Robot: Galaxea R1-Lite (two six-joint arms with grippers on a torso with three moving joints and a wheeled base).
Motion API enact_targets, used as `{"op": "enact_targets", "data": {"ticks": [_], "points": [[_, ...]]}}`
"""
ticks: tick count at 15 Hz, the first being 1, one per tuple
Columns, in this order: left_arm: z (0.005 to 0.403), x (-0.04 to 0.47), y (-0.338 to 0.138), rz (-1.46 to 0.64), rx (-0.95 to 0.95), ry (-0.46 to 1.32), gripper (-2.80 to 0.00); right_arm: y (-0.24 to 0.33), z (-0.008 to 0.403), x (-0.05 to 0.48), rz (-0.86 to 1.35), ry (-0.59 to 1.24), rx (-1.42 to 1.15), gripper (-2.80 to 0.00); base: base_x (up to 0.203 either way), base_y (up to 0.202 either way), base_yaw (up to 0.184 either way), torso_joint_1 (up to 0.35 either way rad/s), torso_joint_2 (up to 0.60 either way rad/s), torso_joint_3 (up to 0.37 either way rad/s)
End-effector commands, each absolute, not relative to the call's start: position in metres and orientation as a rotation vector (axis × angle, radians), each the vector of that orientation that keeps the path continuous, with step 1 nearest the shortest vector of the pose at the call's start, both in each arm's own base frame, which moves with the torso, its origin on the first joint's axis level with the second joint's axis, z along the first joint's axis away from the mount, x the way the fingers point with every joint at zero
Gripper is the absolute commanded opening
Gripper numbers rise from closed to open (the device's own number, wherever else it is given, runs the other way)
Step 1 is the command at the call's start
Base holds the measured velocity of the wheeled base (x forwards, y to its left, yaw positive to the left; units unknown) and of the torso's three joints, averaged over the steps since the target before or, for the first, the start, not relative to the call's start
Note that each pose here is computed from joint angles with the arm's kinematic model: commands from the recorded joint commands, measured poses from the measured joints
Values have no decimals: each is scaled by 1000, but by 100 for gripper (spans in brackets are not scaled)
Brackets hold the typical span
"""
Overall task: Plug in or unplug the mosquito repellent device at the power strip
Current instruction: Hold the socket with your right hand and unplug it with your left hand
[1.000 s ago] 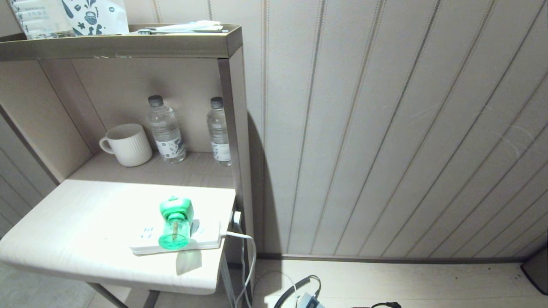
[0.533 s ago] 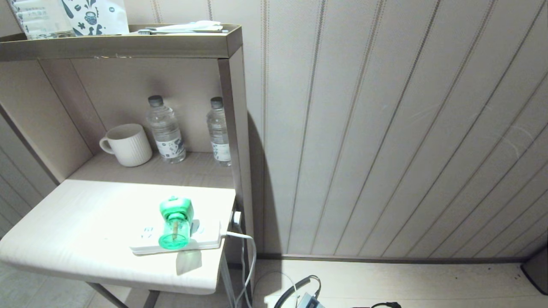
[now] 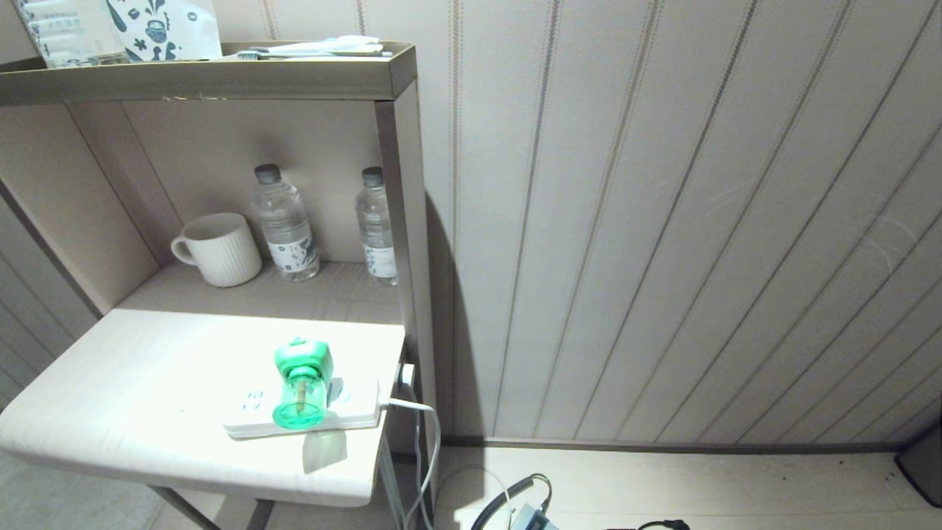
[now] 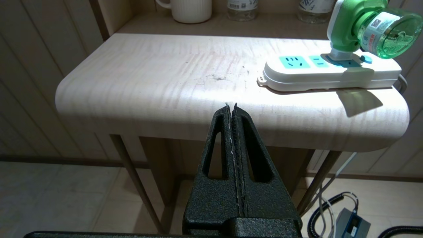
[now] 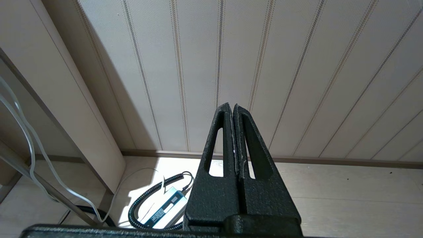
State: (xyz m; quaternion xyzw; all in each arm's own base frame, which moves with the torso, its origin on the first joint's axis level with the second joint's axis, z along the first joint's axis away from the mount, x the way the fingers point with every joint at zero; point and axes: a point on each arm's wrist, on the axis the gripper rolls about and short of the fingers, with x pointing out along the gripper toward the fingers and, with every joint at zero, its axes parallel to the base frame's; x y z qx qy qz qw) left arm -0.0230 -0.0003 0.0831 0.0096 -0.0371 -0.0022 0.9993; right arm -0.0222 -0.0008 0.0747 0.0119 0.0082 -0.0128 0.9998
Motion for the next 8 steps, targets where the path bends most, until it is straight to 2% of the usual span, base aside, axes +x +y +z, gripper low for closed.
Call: {"op": "enact_targets", "data": {"ticks": [1, 4, 5, 7, 8], "points": [[83, -23, 0, -6, 9, -71, -280, -1, 75, -22, -24, 17, 24, -280, 0, 0, 0, 0, 0, 0], [84, -23, 0, 13, 15, -61, -280, -1, 75, -22, -24, 18, 23, -280, 0, 0, 0, 0, 0, 0], [96, -24, 0, 20, 14, -66, -280, -1, 75, -22, -23, 18, 23, -280, 0, 0, 0, 0, 0, 0], [147, -29, 1, 38, -18, -121, -280, -1, 75, -22, -23, 15, 23, -280, 0, 0, 0, 0, 0, 0], [191, -37, 1, 47, -34, -186, -280, -1, 75, -22, -22, 15, 20, -280, 0, 0, 0, 0, 0, 0]]}}
